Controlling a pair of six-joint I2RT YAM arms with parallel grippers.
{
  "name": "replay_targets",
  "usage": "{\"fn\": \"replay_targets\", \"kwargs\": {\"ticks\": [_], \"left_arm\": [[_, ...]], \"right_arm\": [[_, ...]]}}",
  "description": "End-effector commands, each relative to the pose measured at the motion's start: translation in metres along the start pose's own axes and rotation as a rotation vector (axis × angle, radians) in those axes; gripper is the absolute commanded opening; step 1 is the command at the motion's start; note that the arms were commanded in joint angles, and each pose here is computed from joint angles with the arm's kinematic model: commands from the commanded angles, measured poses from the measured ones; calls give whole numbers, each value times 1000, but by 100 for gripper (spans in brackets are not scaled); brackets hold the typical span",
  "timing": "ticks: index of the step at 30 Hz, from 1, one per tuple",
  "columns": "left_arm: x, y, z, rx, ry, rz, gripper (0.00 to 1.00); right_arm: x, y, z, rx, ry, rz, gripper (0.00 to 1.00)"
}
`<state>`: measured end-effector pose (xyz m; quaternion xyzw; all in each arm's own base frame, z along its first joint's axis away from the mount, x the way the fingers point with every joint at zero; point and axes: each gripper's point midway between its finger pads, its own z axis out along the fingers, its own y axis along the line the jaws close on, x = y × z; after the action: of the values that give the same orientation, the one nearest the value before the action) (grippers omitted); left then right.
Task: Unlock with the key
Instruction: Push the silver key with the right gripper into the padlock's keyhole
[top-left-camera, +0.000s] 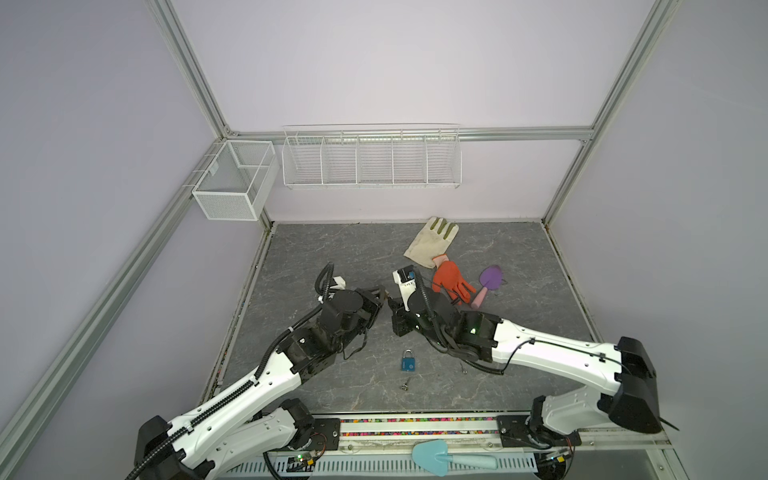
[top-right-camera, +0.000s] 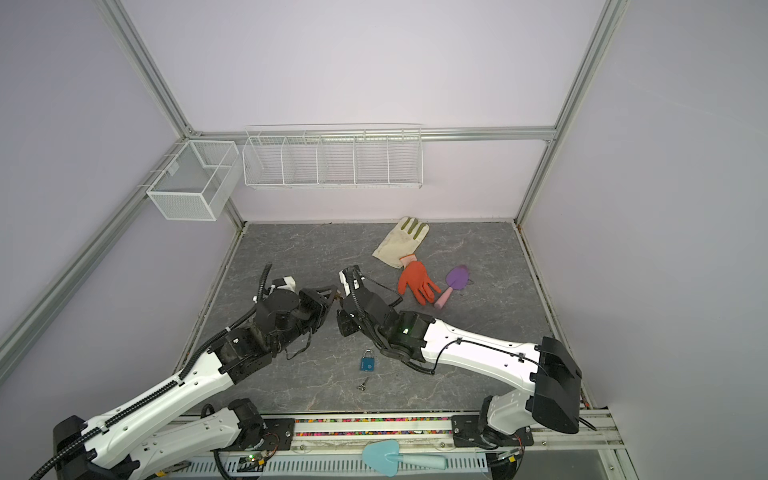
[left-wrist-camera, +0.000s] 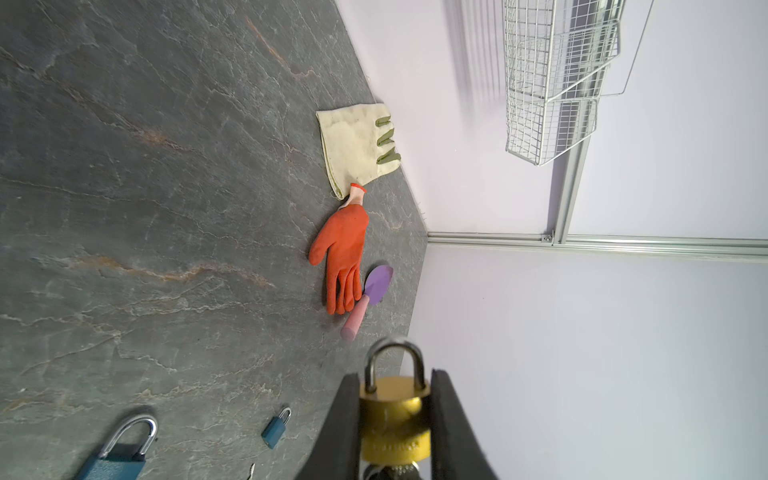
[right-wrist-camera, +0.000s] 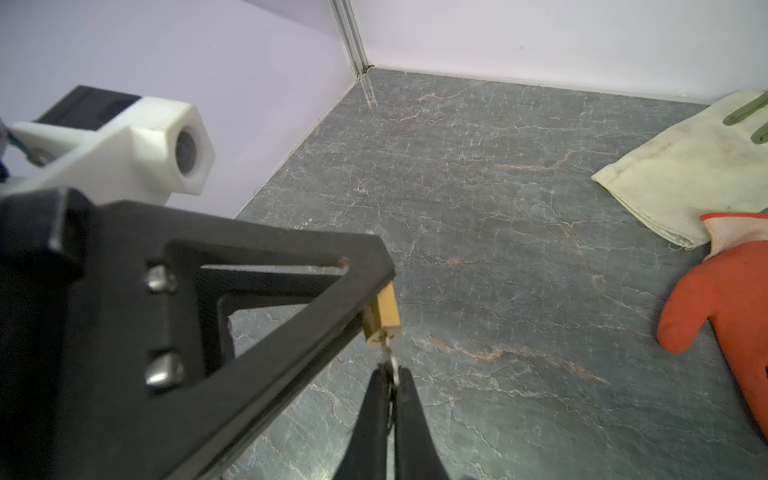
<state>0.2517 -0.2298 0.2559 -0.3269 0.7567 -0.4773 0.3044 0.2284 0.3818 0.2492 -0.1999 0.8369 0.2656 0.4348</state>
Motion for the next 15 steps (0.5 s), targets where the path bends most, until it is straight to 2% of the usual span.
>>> {"fn": "replay_targets", "kwargs": {"ticks": [1, 4, 12, 15], "left_arm": [[20, -21, -9, 65, 87, 14, 0], [21, -26, -12, 78, 92, 15, 0], [32, -30, -14, 94, 156, 71, 0], [36, -33, -20, 121, 175, 67, 0]], "right_arm": [[-25, 19, -11, -61, -58, 0, 6], [-23, 22, -6, -67, -46, -7, 6], [-40, 53, -17, -277, -13, 90, 6], [-40, 36, -12, -158, -7, 63, 6]]}}
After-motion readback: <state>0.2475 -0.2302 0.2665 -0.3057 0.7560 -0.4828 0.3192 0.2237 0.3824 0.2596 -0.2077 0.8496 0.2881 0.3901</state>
